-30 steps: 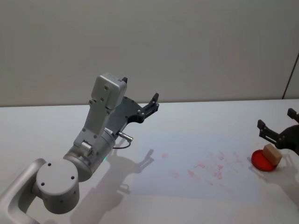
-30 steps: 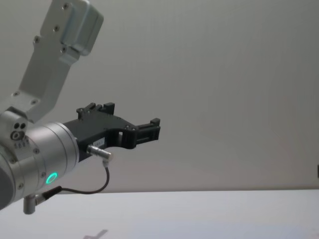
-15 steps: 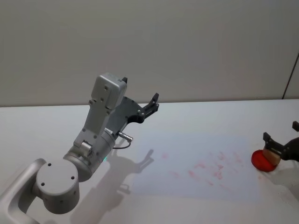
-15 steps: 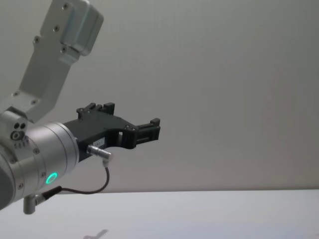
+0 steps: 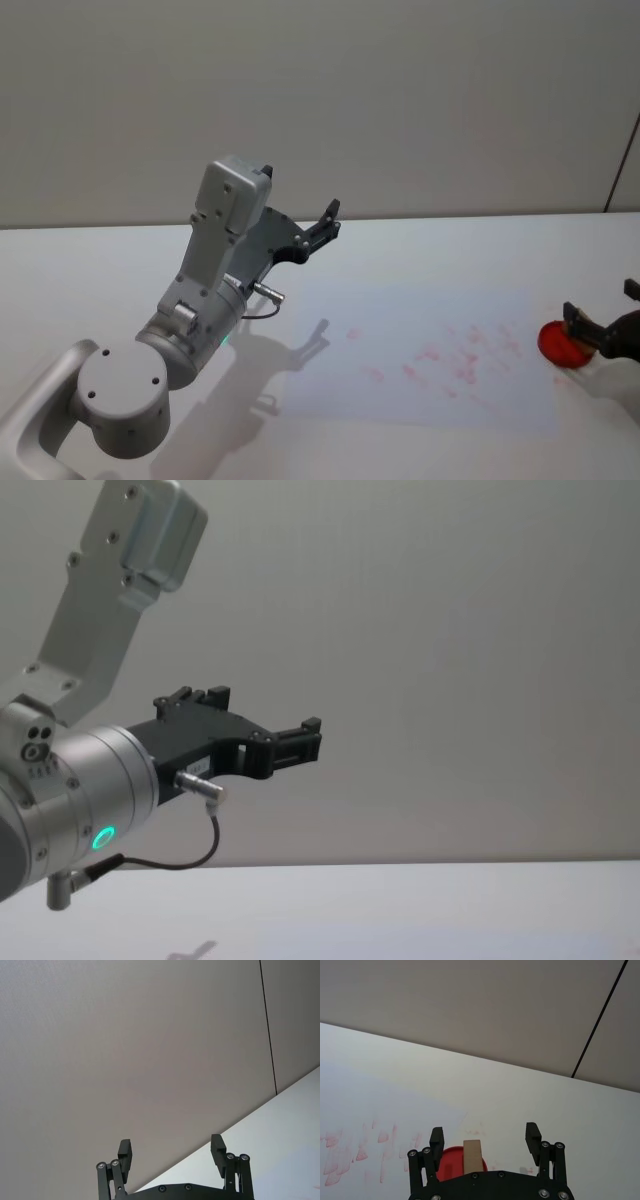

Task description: Use the one hand to pick up the stamp and affix it onto the A4 paper.

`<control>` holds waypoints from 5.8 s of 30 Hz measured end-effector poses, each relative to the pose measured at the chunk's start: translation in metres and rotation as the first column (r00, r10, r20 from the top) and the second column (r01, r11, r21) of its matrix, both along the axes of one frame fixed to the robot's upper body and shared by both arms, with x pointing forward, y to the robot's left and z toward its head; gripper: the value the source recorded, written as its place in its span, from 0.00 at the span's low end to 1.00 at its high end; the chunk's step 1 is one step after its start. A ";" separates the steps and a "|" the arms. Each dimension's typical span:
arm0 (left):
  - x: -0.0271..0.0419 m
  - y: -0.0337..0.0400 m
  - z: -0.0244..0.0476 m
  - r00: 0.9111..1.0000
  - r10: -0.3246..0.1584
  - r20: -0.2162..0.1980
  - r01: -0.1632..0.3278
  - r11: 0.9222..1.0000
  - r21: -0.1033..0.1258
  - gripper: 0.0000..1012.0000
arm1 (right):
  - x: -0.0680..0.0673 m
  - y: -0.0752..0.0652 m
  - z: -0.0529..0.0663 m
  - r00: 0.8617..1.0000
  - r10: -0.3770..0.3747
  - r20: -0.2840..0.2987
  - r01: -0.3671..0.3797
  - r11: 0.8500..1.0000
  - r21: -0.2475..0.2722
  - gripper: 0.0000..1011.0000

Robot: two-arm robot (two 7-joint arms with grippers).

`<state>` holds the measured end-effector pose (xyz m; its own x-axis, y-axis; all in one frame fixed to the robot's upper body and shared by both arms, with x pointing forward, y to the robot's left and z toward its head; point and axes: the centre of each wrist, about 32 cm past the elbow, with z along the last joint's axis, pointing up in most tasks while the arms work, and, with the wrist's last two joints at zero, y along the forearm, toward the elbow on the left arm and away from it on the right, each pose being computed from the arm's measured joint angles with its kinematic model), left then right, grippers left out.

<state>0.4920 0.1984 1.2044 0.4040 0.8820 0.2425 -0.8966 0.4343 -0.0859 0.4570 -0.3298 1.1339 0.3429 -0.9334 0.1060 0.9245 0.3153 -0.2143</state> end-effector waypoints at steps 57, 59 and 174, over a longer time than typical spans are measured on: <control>0.0000 0.0000 0.0000 1.000 0.000 0.000 0.000 1.000 0.000 0.99 | 0.019 0.016 -0.023 0.995 -0.025 -0.101 0.029 0.999 0.032 0.22; 0.0000 0.0000 0.0000 1.000 0.000 0.000 0.000 1.000 0.000 0.99 | 0.019 0.016 -0.023 0.995 -0.025 -0.099 0.029 0.999 0.037 0.22; 0.0000 0.0000 0.0000 1.000 0.000 0.000 0.000 1.000 0.000 0.99 | 0.059 0.084 -0.002 0.983 0.164 0.078 -0.175 0.972 0.158 0.22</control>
<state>0.4920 0.1984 1.2044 0.4040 0.8820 0.2424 -0.8967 0.4343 -0.0859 0.5156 -0.2458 1.1319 0.4950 -0.8687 -0.0165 0.8647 0.4944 -0.0888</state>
